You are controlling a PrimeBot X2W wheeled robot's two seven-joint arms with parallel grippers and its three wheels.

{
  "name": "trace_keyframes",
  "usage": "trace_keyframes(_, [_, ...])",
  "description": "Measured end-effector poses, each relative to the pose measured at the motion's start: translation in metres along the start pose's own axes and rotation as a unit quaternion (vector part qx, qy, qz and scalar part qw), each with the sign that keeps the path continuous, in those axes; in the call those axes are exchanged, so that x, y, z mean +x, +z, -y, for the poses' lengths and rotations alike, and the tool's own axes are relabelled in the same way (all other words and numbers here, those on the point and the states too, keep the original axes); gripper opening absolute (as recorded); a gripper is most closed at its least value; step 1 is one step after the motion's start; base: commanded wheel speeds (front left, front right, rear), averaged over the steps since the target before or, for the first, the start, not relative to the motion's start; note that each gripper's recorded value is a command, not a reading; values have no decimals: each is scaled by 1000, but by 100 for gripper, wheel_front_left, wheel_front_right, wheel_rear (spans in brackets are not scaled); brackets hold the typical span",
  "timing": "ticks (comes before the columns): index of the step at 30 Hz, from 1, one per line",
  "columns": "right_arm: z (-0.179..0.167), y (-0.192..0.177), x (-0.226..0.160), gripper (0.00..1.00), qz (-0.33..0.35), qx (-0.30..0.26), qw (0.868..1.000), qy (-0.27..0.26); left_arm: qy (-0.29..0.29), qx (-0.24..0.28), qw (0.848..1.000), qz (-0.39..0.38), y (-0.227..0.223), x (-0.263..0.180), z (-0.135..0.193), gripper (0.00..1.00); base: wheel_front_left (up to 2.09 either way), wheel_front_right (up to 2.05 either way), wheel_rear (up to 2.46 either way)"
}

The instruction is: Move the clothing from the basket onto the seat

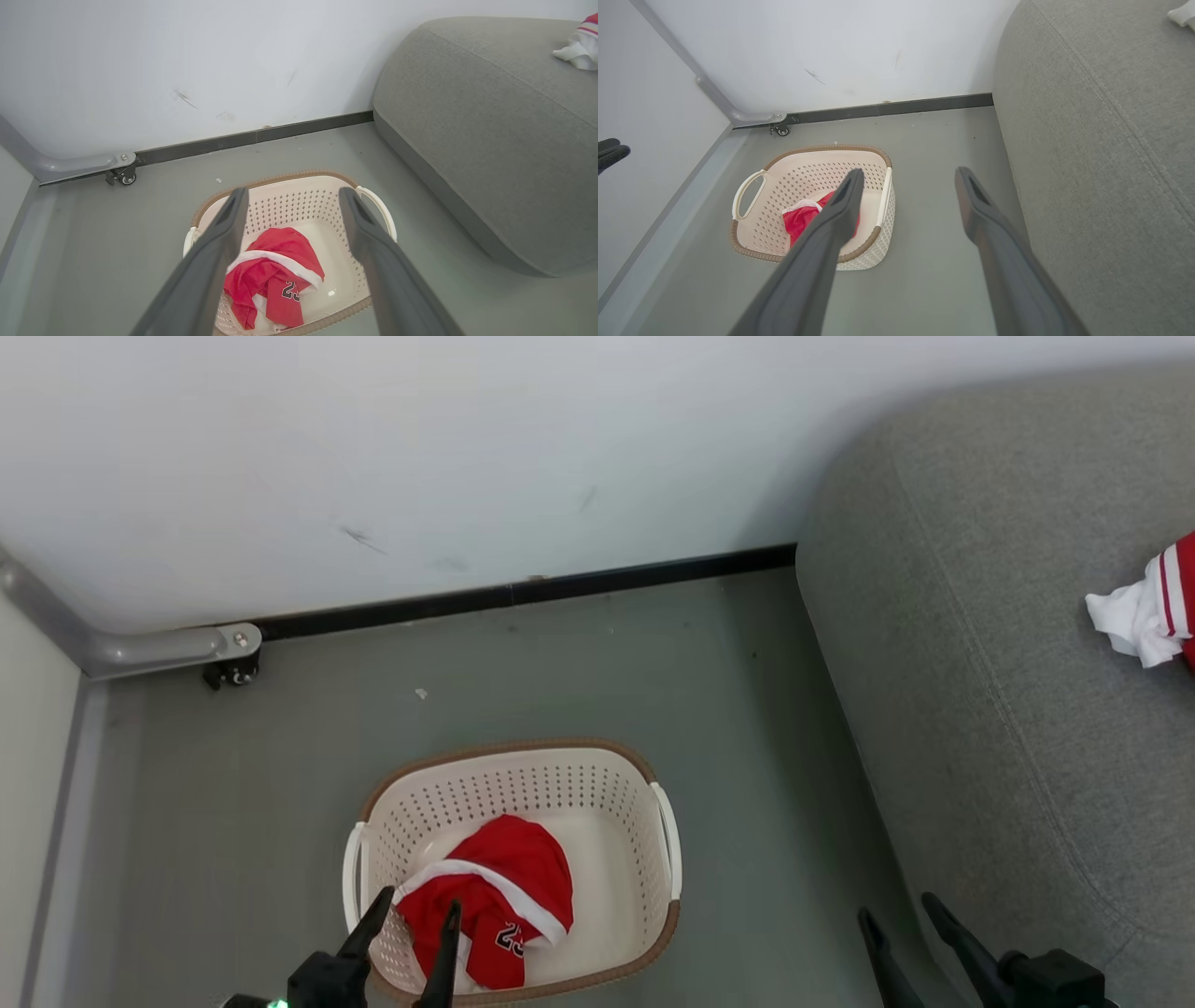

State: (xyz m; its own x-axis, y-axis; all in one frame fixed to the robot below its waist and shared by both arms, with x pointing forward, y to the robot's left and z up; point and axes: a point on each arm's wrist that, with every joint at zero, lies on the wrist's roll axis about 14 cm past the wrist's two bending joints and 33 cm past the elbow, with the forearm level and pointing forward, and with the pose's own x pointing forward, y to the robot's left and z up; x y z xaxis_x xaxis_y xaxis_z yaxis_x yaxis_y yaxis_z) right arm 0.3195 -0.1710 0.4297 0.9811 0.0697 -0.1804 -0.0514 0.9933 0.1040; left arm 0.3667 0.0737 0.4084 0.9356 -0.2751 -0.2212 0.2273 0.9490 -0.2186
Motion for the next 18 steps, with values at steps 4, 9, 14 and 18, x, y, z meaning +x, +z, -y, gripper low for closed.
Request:
trace_keyframes(4, [5, -5, 3, 100, -10, 7, 1000, -10, -8, 10, 1000, -8, -4, 13, 2, 100, 0, 0, 0])
trace_keyframes(9, [10, -4, 11, 100, -9, 21, 999, -23, -25, 21, 999, -21, -13, 30, 5, 100, 0, 0, 0])
trace_keyframes(14, [18, -6, 21, 100, -14, 19, 999, -35, -56, 53, 997, -32, -22, 51, 9, 100, 0, 0, 0])
trace_keyframes(18, [33, -16, 22, 100, -32, 13, 998, -58, -89, 87, 991, -57, -39, 64, 9, 100, 0, 0, 0])
